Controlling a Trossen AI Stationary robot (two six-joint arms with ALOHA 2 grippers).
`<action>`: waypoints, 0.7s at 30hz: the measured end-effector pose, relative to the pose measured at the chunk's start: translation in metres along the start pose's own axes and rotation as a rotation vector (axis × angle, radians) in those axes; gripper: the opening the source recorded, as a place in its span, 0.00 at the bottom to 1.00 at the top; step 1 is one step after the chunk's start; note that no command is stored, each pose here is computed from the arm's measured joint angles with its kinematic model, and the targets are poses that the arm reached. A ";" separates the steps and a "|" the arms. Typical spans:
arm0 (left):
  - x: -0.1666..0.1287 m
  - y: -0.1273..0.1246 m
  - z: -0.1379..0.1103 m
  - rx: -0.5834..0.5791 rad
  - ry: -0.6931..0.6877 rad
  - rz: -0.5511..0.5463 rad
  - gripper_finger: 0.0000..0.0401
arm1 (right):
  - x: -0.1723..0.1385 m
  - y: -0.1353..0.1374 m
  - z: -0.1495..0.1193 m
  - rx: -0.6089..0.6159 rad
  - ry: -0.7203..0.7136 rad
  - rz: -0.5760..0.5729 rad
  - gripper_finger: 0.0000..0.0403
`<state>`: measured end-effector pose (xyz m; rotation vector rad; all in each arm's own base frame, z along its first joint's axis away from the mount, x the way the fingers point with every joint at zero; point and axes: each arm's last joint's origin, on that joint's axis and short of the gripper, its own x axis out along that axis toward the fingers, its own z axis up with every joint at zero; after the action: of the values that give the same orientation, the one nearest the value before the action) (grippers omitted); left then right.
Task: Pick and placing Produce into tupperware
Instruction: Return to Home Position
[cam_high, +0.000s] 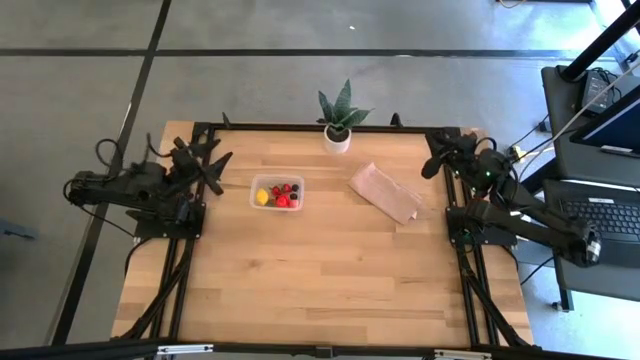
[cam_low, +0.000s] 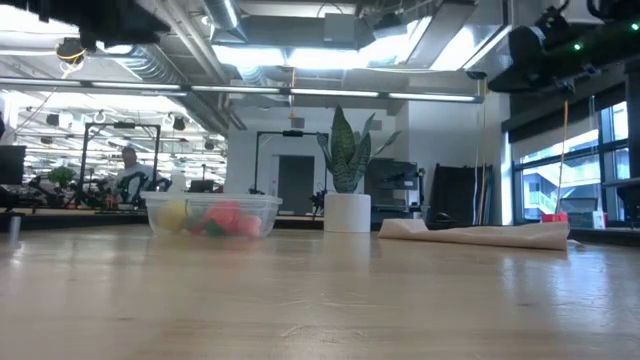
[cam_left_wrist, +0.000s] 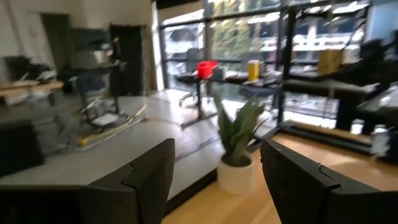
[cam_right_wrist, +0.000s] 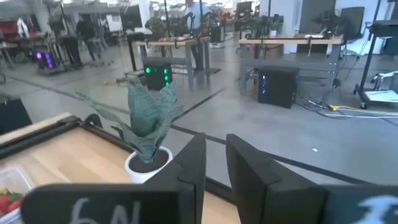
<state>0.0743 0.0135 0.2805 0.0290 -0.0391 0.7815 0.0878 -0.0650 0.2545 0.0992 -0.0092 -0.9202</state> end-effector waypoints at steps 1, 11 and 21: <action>0.001 -0.001 -0.005 -0.001 0.012 0.019 0.57 | -0.002 -0.001 -0.004 0.010 -0.006 -0.001 0.16; 0.007 -0.014 -0.048 -0.049 0.081 -0.056 0.57 | -0.015 -0.009 -0.026 0.055 -0.060 0.006 0.16; 0.014 -0.018 -0.067 -0.079 0.101 -0.182 0.57 | -0.023 -0.012 -0.023 0.040 -0.116 0.010 0.16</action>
<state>0.0984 0.0134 0.2141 -0.0810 0.0281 0.5980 0.0656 -0.0519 0.2313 0.0830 -0.1358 -0.9155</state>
